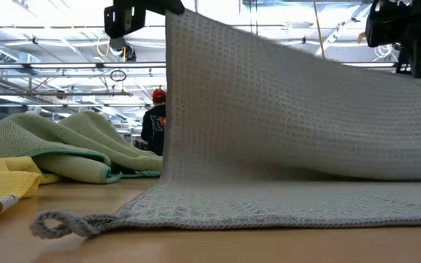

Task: Fold microfiber towels
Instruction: Fold the light gray towel

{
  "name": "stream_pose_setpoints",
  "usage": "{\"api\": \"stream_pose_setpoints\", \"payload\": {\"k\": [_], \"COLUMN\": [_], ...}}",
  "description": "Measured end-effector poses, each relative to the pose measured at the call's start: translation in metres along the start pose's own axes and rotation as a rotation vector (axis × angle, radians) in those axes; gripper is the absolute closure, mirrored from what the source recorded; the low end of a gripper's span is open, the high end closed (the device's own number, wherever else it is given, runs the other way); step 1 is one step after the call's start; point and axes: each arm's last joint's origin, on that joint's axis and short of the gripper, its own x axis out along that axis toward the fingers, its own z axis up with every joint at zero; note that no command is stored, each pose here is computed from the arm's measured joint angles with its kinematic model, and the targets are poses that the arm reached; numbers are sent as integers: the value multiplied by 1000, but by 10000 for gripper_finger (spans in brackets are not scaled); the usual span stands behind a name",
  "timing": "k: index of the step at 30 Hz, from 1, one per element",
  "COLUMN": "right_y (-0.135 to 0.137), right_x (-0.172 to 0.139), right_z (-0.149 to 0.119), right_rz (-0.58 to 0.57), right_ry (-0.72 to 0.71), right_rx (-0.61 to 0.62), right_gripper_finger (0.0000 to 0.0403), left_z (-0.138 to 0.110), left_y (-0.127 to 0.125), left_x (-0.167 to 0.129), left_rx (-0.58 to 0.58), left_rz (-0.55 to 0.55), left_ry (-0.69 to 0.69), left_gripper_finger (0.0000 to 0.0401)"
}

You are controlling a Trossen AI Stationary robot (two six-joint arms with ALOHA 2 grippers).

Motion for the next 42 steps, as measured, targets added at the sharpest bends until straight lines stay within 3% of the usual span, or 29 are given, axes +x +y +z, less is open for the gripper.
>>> {"api": "stream_pose_setpoints", "payload": {"k": [9, 19, 42], "right_y": [-2, 5, -5], "right_x": [0, 3, 66], "right_z": [-3, -7, -36], "right_rz": [-21, 12, 97], "right_ry": [31, 49, 173], "right_rx": [-2, 38, 98], "right_gripper_finger": [403, 403, 403], "left_z": [-19, -26, -42], "left_y": [-7, -8, -11], "left_x": [32, 37, 63], "left_rx": [-11, -38, -27], "left_rz": [-23, -4, -7], "left_ry": [105, 137, 191], "left_gripper_finger": [396, 397, 388]}}
